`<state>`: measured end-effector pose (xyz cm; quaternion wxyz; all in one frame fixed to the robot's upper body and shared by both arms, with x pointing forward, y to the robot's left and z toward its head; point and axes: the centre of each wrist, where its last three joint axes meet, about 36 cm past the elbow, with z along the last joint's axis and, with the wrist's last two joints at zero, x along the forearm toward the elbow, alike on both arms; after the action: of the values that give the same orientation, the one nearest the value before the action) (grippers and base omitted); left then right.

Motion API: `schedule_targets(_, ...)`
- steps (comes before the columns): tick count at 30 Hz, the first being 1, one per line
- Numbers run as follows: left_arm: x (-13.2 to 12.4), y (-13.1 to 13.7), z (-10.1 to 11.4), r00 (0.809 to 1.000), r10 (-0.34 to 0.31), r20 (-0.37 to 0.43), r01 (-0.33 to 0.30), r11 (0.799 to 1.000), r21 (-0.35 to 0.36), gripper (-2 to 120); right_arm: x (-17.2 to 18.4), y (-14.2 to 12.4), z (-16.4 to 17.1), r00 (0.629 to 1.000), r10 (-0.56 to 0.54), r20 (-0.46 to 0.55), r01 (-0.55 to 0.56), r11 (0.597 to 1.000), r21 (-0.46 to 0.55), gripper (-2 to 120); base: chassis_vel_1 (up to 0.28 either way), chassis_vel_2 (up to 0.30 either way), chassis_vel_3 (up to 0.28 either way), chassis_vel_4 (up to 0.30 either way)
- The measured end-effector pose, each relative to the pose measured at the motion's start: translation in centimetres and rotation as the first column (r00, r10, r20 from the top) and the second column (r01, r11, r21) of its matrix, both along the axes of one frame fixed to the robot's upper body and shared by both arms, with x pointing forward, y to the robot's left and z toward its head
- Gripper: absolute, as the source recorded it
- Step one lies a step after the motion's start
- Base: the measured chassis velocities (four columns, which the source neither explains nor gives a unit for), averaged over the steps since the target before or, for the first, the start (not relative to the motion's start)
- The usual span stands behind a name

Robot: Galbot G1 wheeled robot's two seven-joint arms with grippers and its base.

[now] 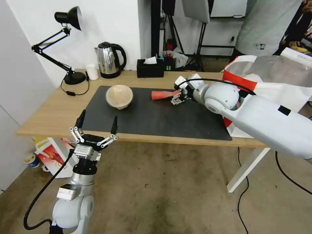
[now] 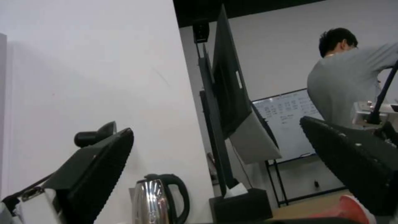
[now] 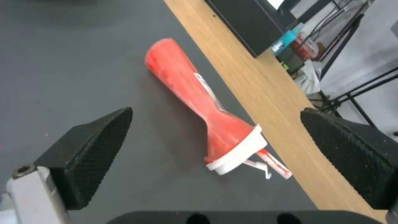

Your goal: Pick up the trash from the table and place it into the takeout bag.

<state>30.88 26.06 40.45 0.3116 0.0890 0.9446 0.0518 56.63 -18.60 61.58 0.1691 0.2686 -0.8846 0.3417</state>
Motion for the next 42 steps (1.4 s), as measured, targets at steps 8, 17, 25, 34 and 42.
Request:
schedule_targets(8,-0.1,0.1,0.1,1.000,0.001,0.003,-0.001,1.000,-0.005,100,1.0,-0.2,0.2,1.000,-0.010,0.004,0.010,1.000,-0.028,100,0.000,0.000,0.000,0.000)
schedule_targets(17,-0.3,0.0,0.3,1.000,-0.002,0.005,0.002,1.000,-0.006,100,2.8,-0.3,0.4,1.000,-0.018,-0.005,0.018,0.998,-0.056,100,0.000,0.000,0.000,0.000)
schedule_targets(25,-0.6,0.1,0.4,1.000,0.002,0.006,-0.002,1.000,-0.002,100,3.9,0.7,0.2,1.000,-0.001,-0.021,0.000,0.998,-0.069,100,0.000,0.000,0.000,0.000)
schedule_targets(34,-0.8,0.3,0.6,1.000,0.007,0.011,-0.007,1.000,0.001,100,4.6,1.7,-0.5,0.998,0.024,-0.050,-0.029,0.995,-0.096,100,0.000,0.000,0.000,0.000)
schedule_targets(42,-0.7,0.4,0.6,1.000,0.009,0.013,-0.009,1.000,-0.001,100,4.6,1.8,-1.2,0.997,0.034,-0.072,-0.042,0.993,-0.111,100,0.000,0.000,0.000,0.000)
